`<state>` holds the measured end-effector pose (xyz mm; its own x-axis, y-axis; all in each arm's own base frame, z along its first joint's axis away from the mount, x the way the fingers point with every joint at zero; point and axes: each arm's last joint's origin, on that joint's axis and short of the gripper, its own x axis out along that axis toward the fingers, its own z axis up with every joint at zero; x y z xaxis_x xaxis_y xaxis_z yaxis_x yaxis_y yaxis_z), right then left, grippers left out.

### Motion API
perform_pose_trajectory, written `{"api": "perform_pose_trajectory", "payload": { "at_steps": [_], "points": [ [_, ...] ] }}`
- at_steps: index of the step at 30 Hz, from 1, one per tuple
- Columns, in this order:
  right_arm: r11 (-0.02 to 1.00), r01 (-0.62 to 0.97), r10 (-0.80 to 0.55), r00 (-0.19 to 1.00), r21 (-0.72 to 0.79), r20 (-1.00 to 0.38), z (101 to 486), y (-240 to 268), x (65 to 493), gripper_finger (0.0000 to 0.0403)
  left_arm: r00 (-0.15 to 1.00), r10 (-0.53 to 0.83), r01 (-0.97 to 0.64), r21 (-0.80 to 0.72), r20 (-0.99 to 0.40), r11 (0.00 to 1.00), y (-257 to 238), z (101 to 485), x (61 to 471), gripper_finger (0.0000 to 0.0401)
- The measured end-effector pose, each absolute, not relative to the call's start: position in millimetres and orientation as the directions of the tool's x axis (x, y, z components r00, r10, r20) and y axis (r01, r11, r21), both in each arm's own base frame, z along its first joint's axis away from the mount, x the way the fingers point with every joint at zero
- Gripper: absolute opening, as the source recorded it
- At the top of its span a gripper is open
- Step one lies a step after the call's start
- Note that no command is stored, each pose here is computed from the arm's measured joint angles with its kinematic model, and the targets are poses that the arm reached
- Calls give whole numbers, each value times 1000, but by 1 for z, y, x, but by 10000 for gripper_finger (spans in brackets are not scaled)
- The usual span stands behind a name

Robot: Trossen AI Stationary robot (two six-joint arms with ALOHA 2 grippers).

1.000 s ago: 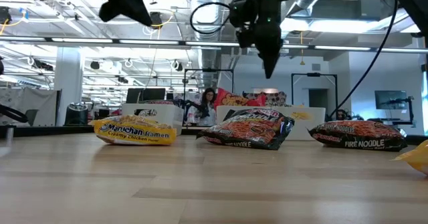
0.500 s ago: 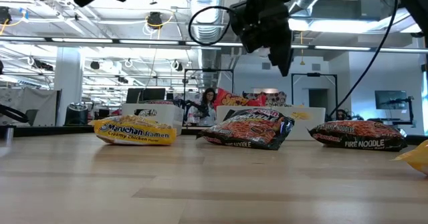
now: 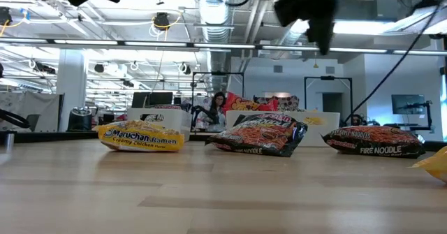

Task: Sort Maruchan noodles
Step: Put the black noodle pack into the left white bin

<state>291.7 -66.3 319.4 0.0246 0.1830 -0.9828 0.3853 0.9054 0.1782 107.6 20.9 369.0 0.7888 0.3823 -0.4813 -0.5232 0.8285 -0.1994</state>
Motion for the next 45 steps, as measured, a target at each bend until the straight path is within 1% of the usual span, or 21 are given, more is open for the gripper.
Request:
{"api": "perform_pose_trajectory", "payload": {
  "at_steps": [3, 10, 14, 17, 21, 24, 28, 33, 35, 40, 45],
  "points": [
    [879, 445, 158, 72, 173, -985, 318, -56, 266, 160, 787, 383, -515, -174, -484, 840, 21, 369, 109, 0],
    [779, 571, 119, 272, 260, -955, 303, -43, 216, 160, 785, 383, -513, -164, -487, 843, 21, 368, 110, 0],
    [730, 611, 108, 342, 308, -934, 292, -39, 199, 160, 785, 383, -513, -164, -487, 843, 21, 368, 110, 0],
    [712, 621, 83, 387, 326, -918, 284, -39, 194, 164, 785, 383, -513, -165, -487, 842, 21, 368, 110, 0],
    [710, 617, 0, 481, 339, -877, 276, -43, 201, 183, 785, 383, -513, -165, -487, 842, 21, 368, 110, 0],
    [717, 586, -29, 565, 376, -825, 273, -49, 216, 203, 785, 383, -513, -166, -487, 842, 21, 368, 110, 0],
    [716, 568, -59, 630, 407, -775, 265, -61, 237, 231, 785, 383, -513, -166, -487, 842, 21, 368, 110, 0],
    [770, 460, 7, 688, 443, -725, 251, -74, 262, 241, 785, 383, -514, -167, -487, 842, 21, 368, 110, 0],
    [766, 452, 32, 683, 457, -729, 243, -78, 269, 240, 785, 383, -514, -167, -487, 841, 21, 368, 110, 0],
    [746, 498, 62, 608, 441, -792, 219, -83, 276, 239, 785, 383, -514, -167, -488, 841, 21, 368, 110, 0],
    [763, 445, 133, 603, 470, -787, 202, -83, 289, 238, 778, 382, -517, -161, -499, 841, 21, 367, 109, 0]
  ]
}}
